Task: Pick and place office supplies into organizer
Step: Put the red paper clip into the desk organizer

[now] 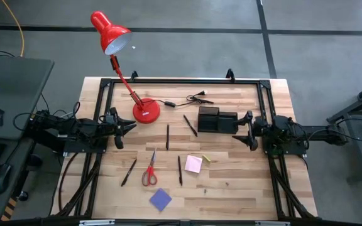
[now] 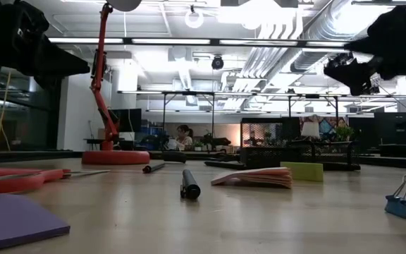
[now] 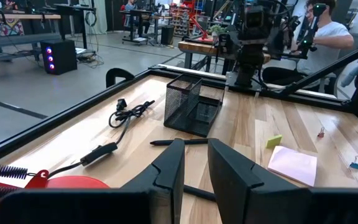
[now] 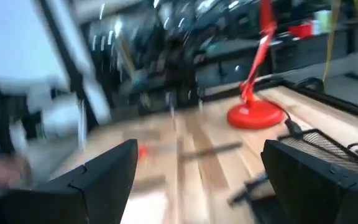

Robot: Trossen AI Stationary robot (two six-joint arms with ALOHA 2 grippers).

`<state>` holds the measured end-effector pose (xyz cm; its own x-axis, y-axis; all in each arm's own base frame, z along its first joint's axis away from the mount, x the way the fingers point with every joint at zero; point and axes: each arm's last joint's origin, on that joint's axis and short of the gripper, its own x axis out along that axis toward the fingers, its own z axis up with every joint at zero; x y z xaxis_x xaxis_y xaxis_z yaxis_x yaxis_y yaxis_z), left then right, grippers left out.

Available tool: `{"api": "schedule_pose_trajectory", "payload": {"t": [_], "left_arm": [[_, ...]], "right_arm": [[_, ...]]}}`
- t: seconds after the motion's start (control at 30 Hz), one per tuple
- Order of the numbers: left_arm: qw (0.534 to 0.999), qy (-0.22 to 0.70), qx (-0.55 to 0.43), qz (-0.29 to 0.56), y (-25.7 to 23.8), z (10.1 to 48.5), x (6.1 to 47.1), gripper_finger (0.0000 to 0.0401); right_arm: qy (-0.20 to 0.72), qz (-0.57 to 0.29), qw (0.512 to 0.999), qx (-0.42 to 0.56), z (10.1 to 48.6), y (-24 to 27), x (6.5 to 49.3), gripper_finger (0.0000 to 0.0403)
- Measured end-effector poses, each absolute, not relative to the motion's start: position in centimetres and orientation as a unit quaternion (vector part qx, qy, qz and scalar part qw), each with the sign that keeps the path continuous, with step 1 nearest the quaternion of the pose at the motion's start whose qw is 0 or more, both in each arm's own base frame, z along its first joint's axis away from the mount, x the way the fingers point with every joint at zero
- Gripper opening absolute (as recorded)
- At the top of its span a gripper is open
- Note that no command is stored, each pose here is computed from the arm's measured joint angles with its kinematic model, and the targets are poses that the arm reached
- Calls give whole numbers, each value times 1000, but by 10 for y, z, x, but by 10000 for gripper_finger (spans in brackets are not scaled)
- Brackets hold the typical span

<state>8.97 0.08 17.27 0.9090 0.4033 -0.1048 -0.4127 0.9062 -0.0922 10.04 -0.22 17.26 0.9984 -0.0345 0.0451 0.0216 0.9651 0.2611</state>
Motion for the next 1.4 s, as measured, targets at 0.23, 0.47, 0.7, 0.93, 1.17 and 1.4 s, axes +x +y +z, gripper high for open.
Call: {"api": "schedule_pose_trajectory", "payload": {"t": [0.23, 0.47, 0.7, 0.93, 1.17, 1.4], "left_arm": [[975, 41, -56, 209, 1, 173, 90, 62], [975, 41, -56, 209, 1, 173, 90, 60], [975, 41, -56, 209, 1, 173, 90, 63], [975, 41, -56, 209, 1, 173, 90, 62], [975, 41, -56, 209, 1, 173, 90, 60], [975, 41, -56, 209, 1, 173, 90, 63]], "right_arm": [[-118, -116, 956, 241, 185, -9, 98, 332], [-151, -203, 926, 280, 186, -15, 96, 332], [-126, -244, 917, 289, 178, -15, 96, 332], [-59, -193, 918, 341, 167, 0, 101, 332], [-81, -168, 930, 318, 176, 22, 107, 332], [-53, -195, 947, 251, 194, 56, 120, 332]]}}
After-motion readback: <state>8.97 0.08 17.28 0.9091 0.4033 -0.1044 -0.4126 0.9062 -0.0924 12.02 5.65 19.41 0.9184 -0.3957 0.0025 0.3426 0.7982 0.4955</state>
